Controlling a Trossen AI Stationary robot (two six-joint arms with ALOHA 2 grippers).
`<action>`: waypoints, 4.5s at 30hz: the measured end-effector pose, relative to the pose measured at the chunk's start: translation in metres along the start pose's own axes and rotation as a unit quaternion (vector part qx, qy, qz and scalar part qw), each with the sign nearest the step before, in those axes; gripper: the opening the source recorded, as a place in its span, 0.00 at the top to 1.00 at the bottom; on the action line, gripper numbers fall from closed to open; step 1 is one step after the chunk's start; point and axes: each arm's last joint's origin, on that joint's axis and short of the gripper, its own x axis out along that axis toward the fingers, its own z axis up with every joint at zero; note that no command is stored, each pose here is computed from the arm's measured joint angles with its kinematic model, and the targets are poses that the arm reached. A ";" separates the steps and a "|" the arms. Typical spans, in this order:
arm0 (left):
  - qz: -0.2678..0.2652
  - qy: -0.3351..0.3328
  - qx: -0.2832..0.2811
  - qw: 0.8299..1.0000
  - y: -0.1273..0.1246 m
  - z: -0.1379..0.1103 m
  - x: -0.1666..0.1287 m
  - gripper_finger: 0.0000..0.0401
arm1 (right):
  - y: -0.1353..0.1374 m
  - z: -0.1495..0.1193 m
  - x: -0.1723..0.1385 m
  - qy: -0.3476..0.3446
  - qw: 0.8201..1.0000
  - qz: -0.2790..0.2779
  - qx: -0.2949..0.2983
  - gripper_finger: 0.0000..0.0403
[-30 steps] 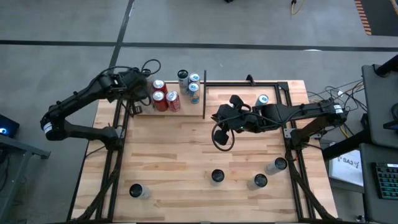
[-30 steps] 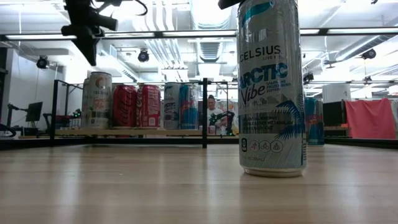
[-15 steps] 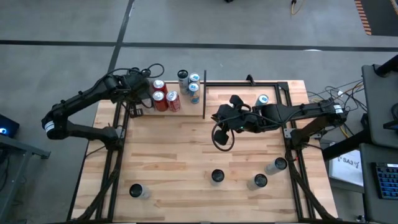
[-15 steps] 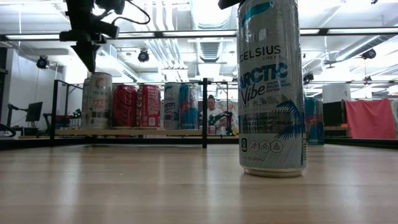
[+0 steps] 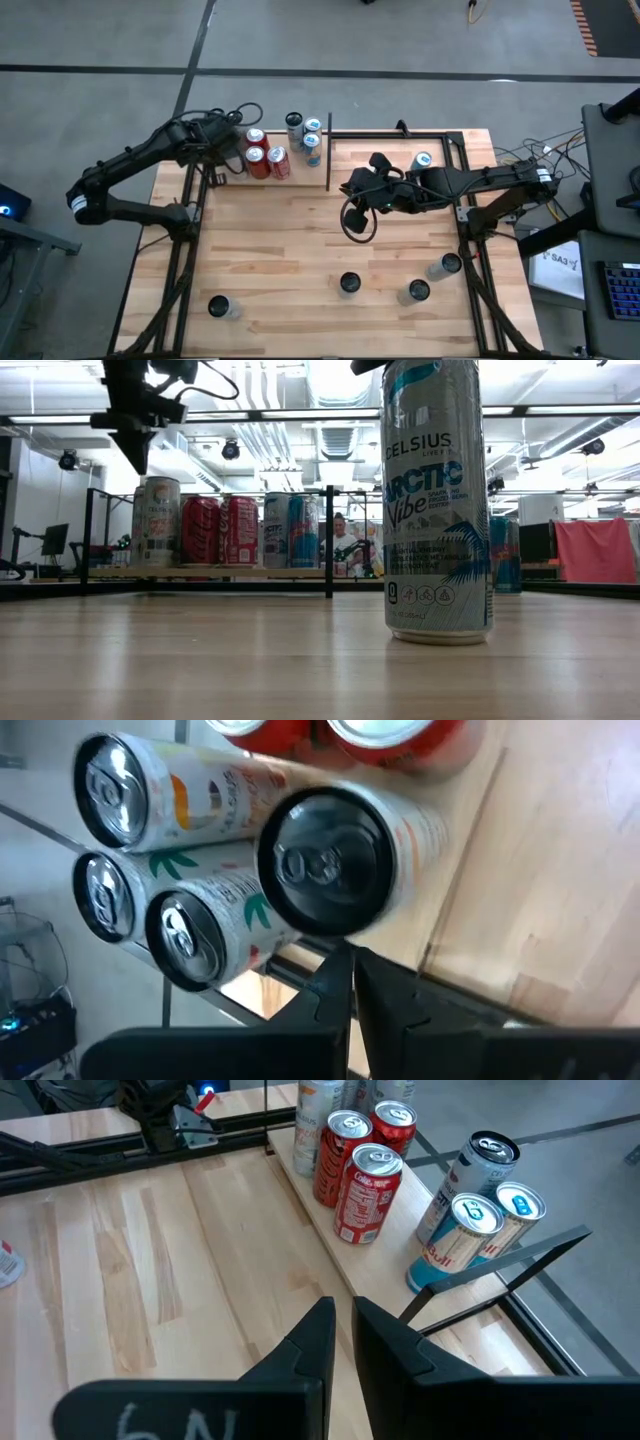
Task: Place canned beverage on shelf
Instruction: Put the top white and yellow soda can on the shelf aligned with the other white and yellow soda can
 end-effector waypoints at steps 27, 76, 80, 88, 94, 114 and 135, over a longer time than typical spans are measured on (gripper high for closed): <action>0.007 0.027 0.017 0.999 0.002 0.011 0.015 1.00 | 0.000 0.000 0.000 0.000 1.000 0.000 -0.018 0.93; -0.015 -0.029 -0.047 0.998 -0.003 0.001 0.012 1.00 | 0.000 0.000 0.000 0.001 1.000 0.000 -0.023 0.93; -0.063 -0.054 -0.028 0.996 -0.006 0.001 0.010 1.00 | 0.000 0.000 0.000 0.000 1.000 0.000 -0.023 0.93; -0.053 -0.075 -0.026 0.995 -0.004 0.007 0.012 1.00 | 0.000 0.000 0.000 0.000 1.000 0.000 -0.023 0.93; -0.054 -0.063 -0.021 0.996 -0.004 0.014 0.019 1.00 | 0.000 0.000 0.000 0.000 1.000 0.000 -0.023 0.93; -0.020 -0.022 -0.010 1.000 -0.002 0.028 0.034 1.00 | 0.000 0.000 0.000 0.000 1.000 0.000 -0.027 0.93; 0.001 -0.079 -0.099 0.992 0.029 0.016 0.010 1.00 | 0.000 -0.005 0.003 0.009 0.999 -0.002 -0.039 0.93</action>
